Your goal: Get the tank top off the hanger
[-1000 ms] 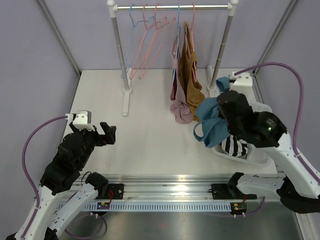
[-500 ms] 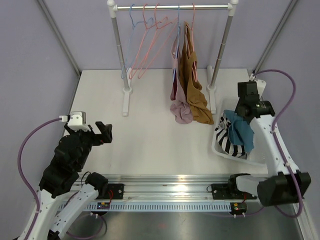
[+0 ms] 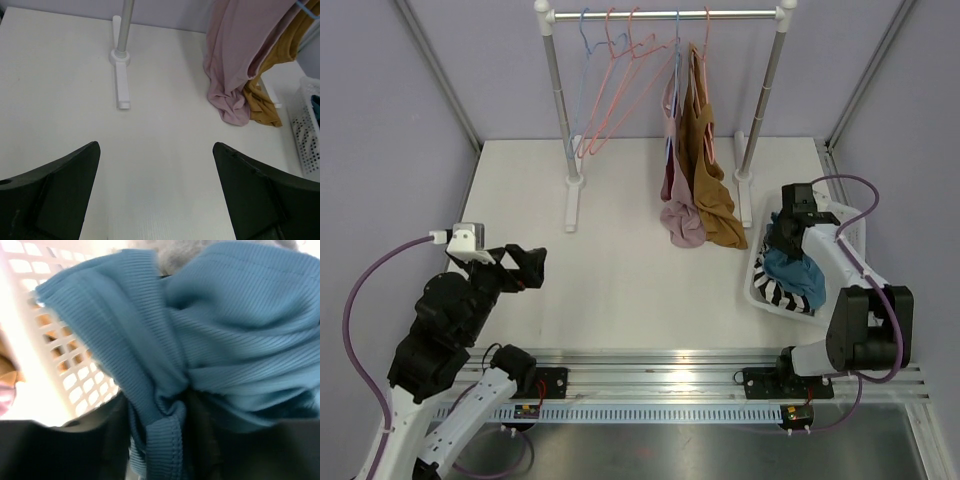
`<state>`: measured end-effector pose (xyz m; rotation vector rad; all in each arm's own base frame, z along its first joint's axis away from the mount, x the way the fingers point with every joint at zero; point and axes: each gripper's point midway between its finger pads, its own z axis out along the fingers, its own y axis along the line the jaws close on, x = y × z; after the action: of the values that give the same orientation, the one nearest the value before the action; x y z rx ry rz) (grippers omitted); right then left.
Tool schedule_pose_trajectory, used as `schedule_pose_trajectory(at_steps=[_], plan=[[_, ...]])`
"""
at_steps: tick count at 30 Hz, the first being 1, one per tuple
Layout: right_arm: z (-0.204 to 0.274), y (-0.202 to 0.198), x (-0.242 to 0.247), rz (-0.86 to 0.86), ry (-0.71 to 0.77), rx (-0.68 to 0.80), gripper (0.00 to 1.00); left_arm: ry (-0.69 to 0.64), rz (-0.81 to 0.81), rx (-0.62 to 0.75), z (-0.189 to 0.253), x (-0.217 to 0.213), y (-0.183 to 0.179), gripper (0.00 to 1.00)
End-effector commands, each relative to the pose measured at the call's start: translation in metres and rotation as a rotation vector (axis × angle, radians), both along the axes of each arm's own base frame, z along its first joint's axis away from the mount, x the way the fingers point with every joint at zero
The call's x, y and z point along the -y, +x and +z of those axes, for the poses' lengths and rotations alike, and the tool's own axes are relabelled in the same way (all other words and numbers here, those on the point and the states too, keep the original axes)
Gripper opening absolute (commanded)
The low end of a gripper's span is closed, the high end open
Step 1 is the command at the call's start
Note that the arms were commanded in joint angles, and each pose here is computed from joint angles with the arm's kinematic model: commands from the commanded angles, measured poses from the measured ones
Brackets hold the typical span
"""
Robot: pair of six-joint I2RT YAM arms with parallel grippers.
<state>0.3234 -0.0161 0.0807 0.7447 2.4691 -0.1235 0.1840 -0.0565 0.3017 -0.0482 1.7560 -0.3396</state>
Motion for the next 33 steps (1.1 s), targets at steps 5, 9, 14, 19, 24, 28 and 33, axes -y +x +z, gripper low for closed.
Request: schedule_pose_trajectory(at_steps=[5, 9, 14, 19, 24, 28, 33], plan=[[0.118, -0.018, 0.038, -0.058, -0.191, 0.161, 0.79, -0.132, -0.162, 0.049, 0.072, 0.038, 0.003, 0.99], [0.191, -0.033, 0.043, -0.05, -0.225, 0.319, 0.99, -0.156, -0.207, 0.043, 0.101, 0.056, 0.016, 0.99], [0.261, -0.06, -0.042, 0.316, 0.083, 0.699, 0.99, -0.193, -0.3, 0.053, 0.137, 0.096, 0.038, 0.99], [0.307, -0.122, -0.11, 0.61, 0.364, 0.971, 0.99, -0.108, -0.33, 0.094, 0.175, 0.148, 0.081, 0.99], [0.298, -0.154, -0.13, 0.69, 0.484, 0.924, 0.99, -0.015, -0.346, 0.163, 0.199, 0.194, 0.139, 0.99], [0.301, -0.184, -0.139, 0.734, 0.541, 0.957, 1.0, 0.048, -0.338, 0.159, 0.189, 0.236, 0.195, 0.99], [0.298, -0.214, -0.148, 0.776, 0.603, 0.972, 0.99, 0.075, -0.298, 0.247, 0.208, 0.26, 0.238, 0.96]])
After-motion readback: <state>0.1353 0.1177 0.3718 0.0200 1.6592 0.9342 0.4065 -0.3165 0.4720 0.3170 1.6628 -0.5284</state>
